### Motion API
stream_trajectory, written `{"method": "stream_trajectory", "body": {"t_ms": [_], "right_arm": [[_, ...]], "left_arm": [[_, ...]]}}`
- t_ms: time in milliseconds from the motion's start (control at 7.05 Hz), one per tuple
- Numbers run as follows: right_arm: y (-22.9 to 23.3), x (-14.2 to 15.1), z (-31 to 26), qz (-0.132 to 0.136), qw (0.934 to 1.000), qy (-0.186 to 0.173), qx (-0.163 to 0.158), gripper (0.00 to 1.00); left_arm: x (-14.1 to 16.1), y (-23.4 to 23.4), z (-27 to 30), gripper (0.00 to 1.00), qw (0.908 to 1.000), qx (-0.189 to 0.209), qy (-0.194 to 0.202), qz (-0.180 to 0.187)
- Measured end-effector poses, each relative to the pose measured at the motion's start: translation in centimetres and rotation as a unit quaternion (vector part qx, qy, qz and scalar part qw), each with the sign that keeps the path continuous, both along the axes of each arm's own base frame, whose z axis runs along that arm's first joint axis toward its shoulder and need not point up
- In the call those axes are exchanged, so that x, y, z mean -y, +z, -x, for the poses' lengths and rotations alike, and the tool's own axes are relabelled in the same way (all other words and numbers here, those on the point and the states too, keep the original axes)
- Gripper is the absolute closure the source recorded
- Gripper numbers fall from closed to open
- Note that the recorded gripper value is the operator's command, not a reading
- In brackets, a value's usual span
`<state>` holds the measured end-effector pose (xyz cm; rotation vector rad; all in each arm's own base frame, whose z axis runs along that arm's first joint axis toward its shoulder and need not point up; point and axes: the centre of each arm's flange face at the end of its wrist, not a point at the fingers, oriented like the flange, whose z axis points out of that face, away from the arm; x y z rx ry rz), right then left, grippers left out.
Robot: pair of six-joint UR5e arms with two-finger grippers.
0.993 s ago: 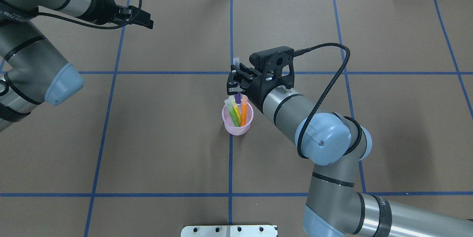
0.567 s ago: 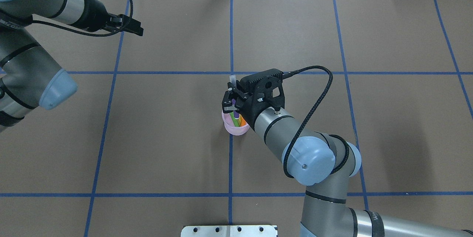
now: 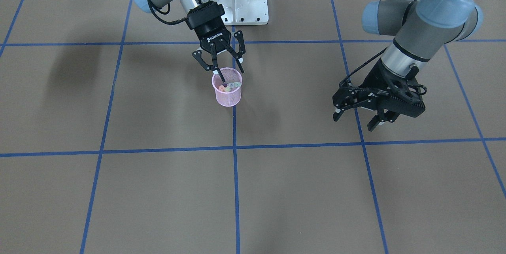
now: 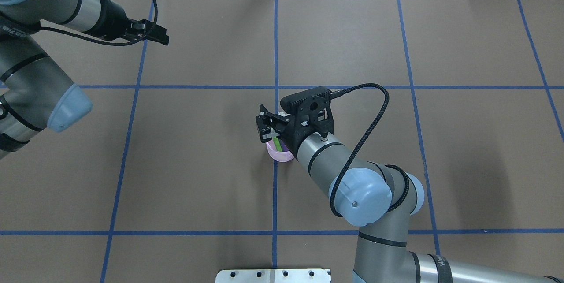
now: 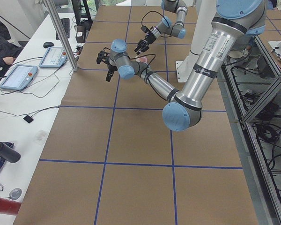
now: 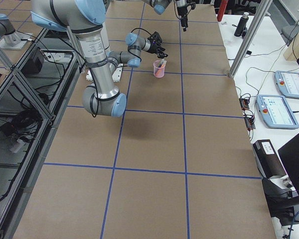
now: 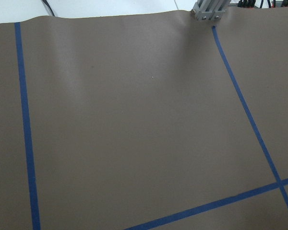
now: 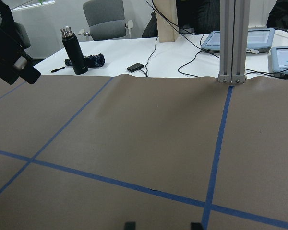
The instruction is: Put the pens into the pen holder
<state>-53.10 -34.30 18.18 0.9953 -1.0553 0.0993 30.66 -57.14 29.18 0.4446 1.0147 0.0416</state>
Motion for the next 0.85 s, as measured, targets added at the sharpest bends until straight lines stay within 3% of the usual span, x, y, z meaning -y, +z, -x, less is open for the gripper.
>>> {"method": "stream_trajectory", "body": {"t_ms": [284, 426, 567, 851], "right_arm": [[-1.6, 0.4, -1.4, -0.002, 0.9999, -0.012, -0.003, 0.00], [-2.4, 1.7, -3.1, 0.010, 0.9992, -0.030, -0.022, 0.00], [-2.8, 3.6, -5.6, 0.036, 0.9965, -0.052, -0.055, 0.00], [-2.1, 8.7, -12.9, 0.117, 0.9788, -0.101, -0.135, 0.00]], "left_arm": [[0.4, 0.0, 0.6, 0.00, 1.0000, 0.002, -0.006, 0.003], [1.0, 0.1, 1.8, 0.00, 0.9999, 0.005, -0.010, 0.007], [1.9, 0.3, 3.7, 0.00, 0.9998, 0.012, -0.007, 0.013], [4.6, 1.7, 10.9, 0.00, 0.9966, 0.073, 0.037, 0.006]]}}
